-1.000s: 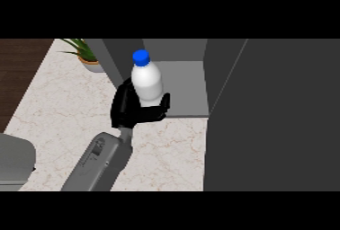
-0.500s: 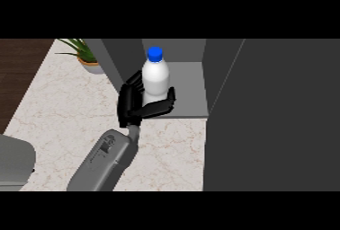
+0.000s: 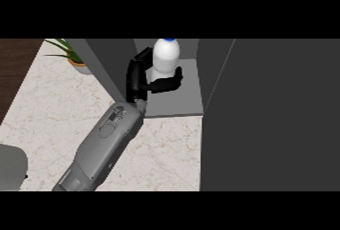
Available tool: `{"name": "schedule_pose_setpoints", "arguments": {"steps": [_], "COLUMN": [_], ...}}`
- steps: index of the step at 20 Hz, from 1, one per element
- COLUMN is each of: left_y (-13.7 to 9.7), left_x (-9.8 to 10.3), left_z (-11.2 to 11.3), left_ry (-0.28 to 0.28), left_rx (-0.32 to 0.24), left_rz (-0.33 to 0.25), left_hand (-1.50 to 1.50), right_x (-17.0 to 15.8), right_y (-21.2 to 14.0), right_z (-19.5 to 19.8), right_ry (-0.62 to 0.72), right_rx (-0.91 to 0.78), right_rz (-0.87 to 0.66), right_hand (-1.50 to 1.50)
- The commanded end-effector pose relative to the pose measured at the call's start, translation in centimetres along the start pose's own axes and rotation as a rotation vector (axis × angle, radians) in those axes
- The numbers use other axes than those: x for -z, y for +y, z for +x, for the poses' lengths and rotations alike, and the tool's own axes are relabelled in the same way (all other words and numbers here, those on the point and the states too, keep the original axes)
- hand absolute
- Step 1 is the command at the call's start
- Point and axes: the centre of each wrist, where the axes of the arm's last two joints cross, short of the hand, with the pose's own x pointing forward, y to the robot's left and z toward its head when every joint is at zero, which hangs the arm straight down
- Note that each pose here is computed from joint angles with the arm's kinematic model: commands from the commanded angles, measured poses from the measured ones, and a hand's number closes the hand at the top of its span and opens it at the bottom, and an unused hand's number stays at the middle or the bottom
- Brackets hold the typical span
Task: Pick up the bottled water, place it into the cabinet and close the cabinet
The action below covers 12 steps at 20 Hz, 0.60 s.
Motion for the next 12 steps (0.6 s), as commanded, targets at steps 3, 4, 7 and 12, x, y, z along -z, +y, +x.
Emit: {"name": "schedule_pose_setpoints", "arguments": {"steps": [3,4,7,12], "left_y": [-1.7,-0.9,0.6,0.4], "left_x": [3.5,4.4,4.5,4.4], "left_z": [0.4,0.4,-1.4,-2.5], "left_ry": [-0.019,-0.010,-0.027,-0.036], "left_rx": [0.097,0.115,0.161,0.317], "left_rz": [-0.017,0.010,0.034,0.069], "left_hand": [1.50,1.50,1.50,1.50], "right_x": [0.2,-0.2,0.4,1.0], "right_y": [0.1,0.6,0.5,-0.1], "right_z": [0.8,-0.2,0.2,-1.2], "right_ry": [0.003,-0.008,-0.007,0.012], "right_rx": [0.010,0.005,0.004,0.011], "right_rz": [0.011,0.008,0.001,0.011], "right_hand": [-1.50,-1.50,-1.50,-1.50]}}
